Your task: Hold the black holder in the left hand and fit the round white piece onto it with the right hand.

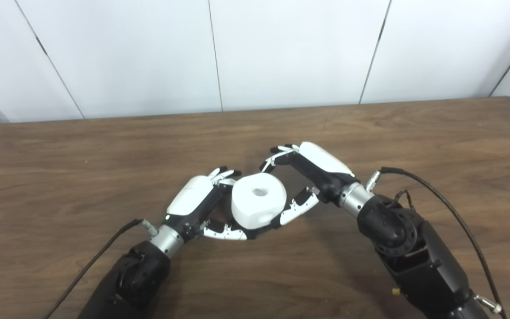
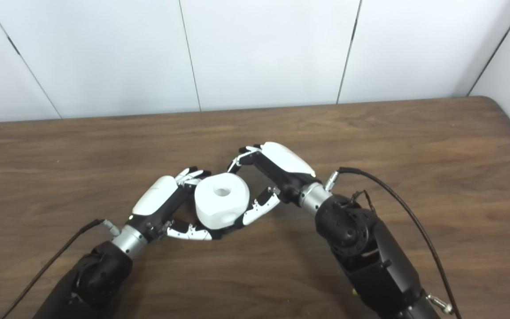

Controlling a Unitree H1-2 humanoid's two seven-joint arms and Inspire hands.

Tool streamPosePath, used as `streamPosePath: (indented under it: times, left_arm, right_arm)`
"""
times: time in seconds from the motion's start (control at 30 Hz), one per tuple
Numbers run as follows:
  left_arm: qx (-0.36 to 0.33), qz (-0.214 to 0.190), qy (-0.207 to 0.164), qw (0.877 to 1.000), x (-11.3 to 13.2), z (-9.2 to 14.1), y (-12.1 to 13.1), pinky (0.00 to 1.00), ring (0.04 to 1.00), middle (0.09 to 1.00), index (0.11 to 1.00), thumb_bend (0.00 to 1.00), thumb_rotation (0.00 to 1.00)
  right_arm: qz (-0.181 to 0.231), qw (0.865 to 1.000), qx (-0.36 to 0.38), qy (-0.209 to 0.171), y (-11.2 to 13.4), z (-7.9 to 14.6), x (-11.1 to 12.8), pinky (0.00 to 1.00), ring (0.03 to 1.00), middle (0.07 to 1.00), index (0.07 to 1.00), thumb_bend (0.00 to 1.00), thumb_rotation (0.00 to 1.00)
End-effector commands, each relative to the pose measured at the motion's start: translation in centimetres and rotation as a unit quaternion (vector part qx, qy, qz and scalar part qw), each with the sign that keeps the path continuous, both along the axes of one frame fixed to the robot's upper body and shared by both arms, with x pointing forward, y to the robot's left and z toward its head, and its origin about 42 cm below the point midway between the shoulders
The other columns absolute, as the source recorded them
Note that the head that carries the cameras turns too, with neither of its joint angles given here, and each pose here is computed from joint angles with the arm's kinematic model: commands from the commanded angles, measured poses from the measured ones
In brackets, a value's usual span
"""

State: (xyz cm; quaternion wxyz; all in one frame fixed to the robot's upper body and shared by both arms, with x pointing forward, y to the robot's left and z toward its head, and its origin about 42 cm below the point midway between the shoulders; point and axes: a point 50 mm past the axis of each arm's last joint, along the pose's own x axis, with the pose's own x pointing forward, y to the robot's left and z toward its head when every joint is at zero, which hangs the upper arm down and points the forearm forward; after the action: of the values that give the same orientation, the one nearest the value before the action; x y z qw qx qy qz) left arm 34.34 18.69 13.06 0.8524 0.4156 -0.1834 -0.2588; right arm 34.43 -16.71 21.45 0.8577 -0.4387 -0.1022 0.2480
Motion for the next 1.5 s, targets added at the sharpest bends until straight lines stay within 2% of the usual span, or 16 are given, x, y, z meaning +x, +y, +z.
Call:
streamPosePath:
  times: [0.0, 0.5, 0.67, 0.87, 0.9, 0.93, 1.0, 1.07, 1.17, 1.47]
  left_arm:
    - [0.012, -0.007, -0.01, 1.0, 0.05, 0.56, -0.07, 1.0, 0.913, 0.706, 0.481, 0.52, 0.05]
    - [0.014, -0.01, -0.011, 1.0, 0.02, 0.74, -0.56, 1.0, 0.913, 0.708, 0.481, 0.52, 0.06]
    - [0.01, -0.01, -0.01, 1.0, -0.09, 0.71, -0.62, 1.0, 0.916, 0.707, 0.481, 0.52, 0.06]
    - [0.01, -0.009, -0.009, 1.0, -0.14, 0.66, -0.63, 1.0, 0.915, 0.707, 0.481, 0.52, 0.05]
    - [0.011, -0.008, -0.009, 1.0, -0.15, 0.65, -0.62, 1.0, 0.915, 0.708, 0.481, 0.52, 0.05]
    - [0.011, -0.008, -0.009, 1.0, -0.16, 0.65, -0.62, 1.0, 0.915, 0.708, 0.481, 0.52, 0.05]
    - [0.012, -0.008, -0.009, 1.0, -0.21, 0.69, -0.64, 1.0, 0.915, 0.708, 0.481, 0.52, 0.05]
    - [0.011, -0.008, -0.009, 1.0, -0.22, 0.73, -0.67, 1.0, 0.915, 0.708, 0.481, 0.52, 0.05]
    - [0.009, -0.009, -0.01, 1.0, -0.12, 0.7, -0.63, 1.0, 0.914, 0.708, 0.481, 0.52, 0.05]
    - [0.01, -0.009, -0.009, 1.0, -0.08, 0.71, -0.42, 1.0, 0.918, 0.708, 0.481, 0.52, 0.05]
  right_arm:
    - [0.007, 0.999, -0.004, -0.047, -0.16, 2.14, 0.7, 1.0, 0.93, 0.754, 0.48, 0.52, 0.15]
    - [0.02, 0.998, -0.01, -0.052, 0.12, 2.31, 0.83, 1.0, 0.928, 0.75, 0.48, 0.52, 0.14]
    - [0.022, 0.999, -0.017, -0.04, 0.14, 2.15, 0.67, 1.0, 0.931, 0.757, 0.48, 0.52, 0.15]
    - [0.039, 0.998, -0.051, -0.026, 0.18, 2.07, 0.34, 1.0, 0.953, 0.81, 0.492, 0.52, 0.16]
    - [0.041, 0.997, -0.059, -0.024, 0.18, 2.08, 0.3, 1.0, 0.961, 0.83, 0.589, 0.72, 0.28]
    - [0.042, 0.997, -0.066, -0.021, 0.17, 2.07, 0.27, 1.0, 0.972, 0.854, 0.676, 0.86, 0.37]
    - [0.041, 0.996, -0.071, -0.019, 0.11, 1.99, 0.2, 1.0, 0.985, 0.884, 0.77, 0.95, 0.44]
    - [0.039, 0.997, -0.069, -0.018, 0.08, 1.94, 0.12, 1.0, 0.995, 0.907, 0.835, 0.98, 0.45]
    - [0.035, 0.997, -0.065, -0.021, 0.05, 1.92, -0.04, 1.0, 1.0, 0.93, 0.88, 1.0, 0.46]
    - [0.031, 0.997, -0.061, -0.023, -0.07, 2.07, -0.08, 1.0, 1.0, 0.944, 0.878, 0.98, 0.46]
